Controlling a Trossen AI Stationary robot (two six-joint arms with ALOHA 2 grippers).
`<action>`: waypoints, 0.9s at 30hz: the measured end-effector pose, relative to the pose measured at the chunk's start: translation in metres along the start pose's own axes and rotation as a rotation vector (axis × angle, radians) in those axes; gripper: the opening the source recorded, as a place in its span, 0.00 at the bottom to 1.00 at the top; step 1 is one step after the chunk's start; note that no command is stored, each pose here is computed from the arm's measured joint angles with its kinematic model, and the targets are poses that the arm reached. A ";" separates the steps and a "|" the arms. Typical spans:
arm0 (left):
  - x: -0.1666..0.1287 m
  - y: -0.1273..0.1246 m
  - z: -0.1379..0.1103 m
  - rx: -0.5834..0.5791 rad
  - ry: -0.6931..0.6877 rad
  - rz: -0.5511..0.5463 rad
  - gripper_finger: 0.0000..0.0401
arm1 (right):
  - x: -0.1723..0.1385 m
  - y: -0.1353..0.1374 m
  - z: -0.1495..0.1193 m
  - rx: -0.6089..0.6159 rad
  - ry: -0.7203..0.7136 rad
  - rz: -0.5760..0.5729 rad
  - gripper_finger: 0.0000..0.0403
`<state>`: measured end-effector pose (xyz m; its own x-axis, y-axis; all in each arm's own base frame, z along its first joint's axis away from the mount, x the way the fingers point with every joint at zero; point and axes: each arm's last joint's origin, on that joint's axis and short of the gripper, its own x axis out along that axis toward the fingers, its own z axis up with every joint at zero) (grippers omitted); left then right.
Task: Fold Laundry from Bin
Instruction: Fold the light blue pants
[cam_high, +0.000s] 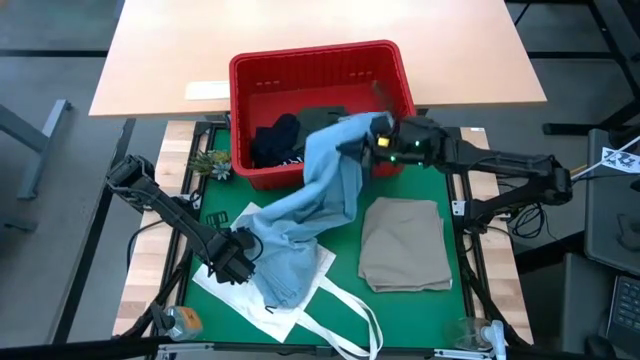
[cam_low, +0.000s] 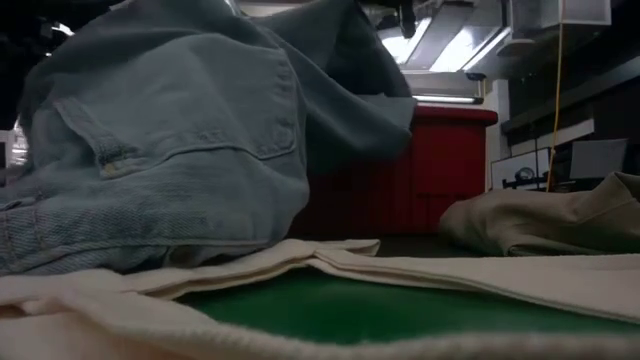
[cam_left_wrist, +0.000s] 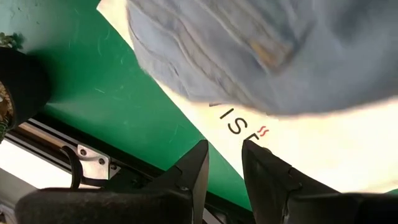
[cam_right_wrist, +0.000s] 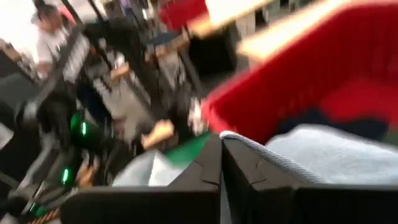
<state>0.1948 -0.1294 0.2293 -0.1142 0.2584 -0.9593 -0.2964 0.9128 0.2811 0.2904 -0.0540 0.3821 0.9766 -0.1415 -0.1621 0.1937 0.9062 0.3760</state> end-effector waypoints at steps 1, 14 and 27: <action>0.000 0.000 0.000 0.000 0.000 0.000 0.23 | 0.001 -0.004 0.004 -0.003 -0.024 -0.006 0.02; 0.000 -0.001 0.000 -0.001 -0.004 -0.005 0.23 | 0.059 -0.078 0.009 -0.029 -0.196 -0.019 0.02; 0.000 -0.003 0.002 -0.005 -0.019 -0.026 0.23 | 0.078 -0.114 -0.008 -0.006 -0.125 -0.101 0.06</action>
<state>0.1974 -0.1311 0.2285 -0.0882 0.2408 -0.9665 -0.3038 0.9176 0.2564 0.3439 -0.1652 0.3192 0.9564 -0.2799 -0.0838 0.2910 0.8871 0.3582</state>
